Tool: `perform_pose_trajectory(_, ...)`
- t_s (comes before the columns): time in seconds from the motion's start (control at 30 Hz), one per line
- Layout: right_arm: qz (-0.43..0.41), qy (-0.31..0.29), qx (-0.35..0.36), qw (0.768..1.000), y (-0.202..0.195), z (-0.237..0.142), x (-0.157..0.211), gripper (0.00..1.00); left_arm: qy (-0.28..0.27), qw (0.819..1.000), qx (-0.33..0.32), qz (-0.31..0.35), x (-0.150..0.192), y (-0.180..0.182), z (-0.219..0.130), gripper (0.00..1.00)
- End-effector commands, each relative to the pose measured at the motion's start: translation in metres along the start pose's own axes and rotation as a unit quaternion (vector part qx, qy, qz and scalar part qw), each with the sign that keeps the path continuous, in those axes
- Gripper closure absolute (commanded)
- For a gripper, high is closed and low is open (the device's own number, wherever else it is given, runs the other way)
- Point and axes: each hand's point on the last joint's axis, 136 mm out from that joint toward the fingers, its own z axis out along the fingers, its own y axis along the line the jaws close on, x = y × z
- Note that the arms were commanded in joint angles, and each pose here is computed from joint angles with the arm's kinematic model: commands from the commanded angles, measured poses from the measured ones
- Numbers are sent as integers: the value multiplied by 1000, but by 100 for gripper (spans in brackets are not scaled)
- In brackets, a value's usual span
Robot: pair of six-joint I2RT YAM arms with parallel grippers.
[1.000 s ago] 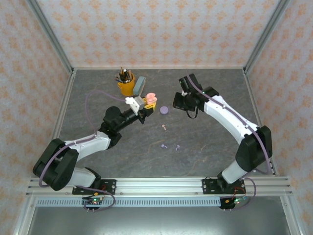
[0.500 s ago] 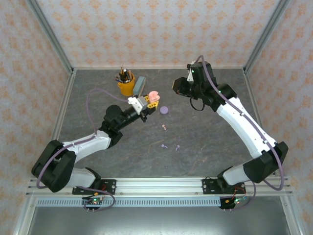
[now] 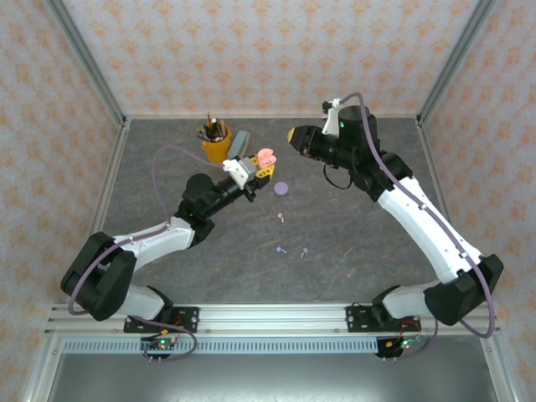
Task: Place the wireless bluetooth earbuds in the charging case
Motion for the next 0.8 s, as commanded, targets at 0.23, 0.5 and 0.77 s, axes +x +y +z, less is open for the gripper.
perform_pose_trajectory(0.23,8,-5,-79,997,28,4,5,82,-40,999,-6,11,-27,4,10,100)
perform_pose_trajectory(0.5,1,9,-89,996,37,8,17,82,-40,999,-7,11,-27,4,11,100)
perform_pose_trajectory(0.77,4,18,-87,996,35,13,27,82,-43,999,-8,13,-31,5,11,100)
